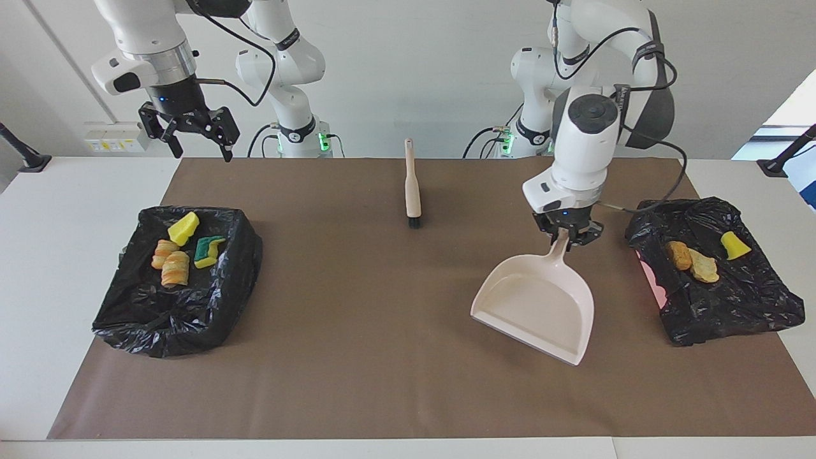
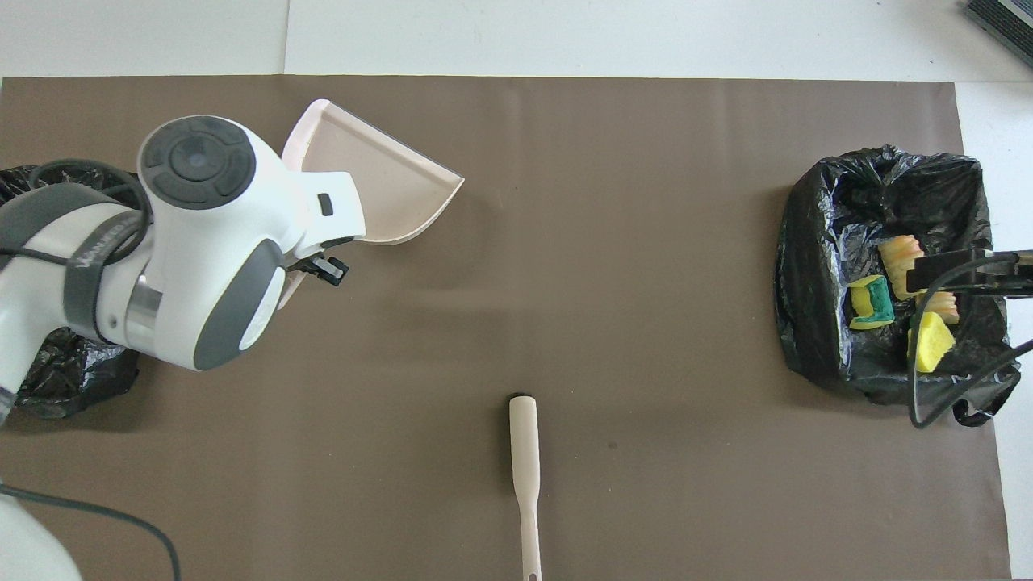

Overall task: Sweep and dump trash in bin
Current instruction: 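Return the dustpan to the table center with the left gripper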

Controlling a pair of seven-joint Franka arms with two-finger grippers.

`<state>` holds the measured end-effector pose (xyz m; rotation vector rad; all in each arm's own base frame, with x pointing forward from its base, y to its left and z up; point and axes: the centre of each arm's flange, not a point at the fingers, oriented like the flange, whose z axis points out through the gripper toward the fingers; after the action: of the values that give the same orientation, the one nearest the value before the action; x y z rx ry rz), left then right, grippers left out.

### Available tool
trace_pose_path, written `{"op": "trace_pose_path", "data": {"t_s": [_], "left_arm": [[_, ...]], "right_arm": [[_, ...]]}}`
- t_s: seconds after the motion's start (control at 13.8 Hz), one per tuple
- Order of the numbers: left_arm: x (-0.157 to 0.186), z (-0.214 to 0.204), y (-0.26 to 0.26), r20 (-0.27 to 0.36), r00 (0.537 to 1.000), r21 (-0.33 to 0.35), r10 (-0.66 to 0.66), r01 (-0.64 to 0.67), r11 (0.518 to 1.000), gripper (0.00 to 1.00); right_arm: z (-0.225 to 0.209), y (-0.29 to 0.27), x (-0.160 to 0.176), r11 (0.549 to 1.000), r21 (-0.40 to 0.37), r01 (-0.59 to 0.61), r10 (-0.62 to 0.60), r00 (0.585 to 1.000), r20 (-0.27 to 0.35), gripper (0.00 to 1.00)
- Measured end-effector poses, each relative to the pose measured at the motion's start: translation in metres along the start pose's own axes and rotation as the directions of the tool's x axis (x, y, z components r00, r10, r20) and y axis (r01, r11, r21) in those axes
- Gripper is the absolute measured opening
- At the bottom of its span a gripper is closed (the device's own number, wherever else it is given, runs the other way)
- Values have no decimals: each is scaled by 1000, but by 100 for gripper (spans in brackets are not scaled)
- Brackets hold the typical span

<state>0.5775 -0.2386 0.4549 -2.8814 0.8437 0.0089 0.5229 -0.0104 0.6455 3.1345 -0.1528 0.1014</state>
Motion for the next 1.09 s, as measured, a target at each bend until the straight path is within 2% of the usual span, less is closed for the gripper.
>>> {"op": "trace_pose_path", "data": {"t_s": [0.29,0.43,0.65,0.87,1.09], "left_arm": [[50,8,88,-4,984,-15,-178,178,984,31],[62,6,120,-8,972,-19,-237,236,971,31],[80,16,167,-3,951,-15,-311,310,950,31],[99,47,212,15,936,-8,-352,353,936,31],[104,60,230,33,926,-60,-375,376,925,31]], "right_arm": [[-1,7,2,999,31,-22,22,1000,12,100],[2,7,-4,999,26,-21,19,998,59,100],[3,10,-5,1000,-25,11,-9,998,70,100],[3,11,-5,999,-36,32,-29,997,70,100],[3,11,-5,999,-36,32,-29,997,70,100]]}}
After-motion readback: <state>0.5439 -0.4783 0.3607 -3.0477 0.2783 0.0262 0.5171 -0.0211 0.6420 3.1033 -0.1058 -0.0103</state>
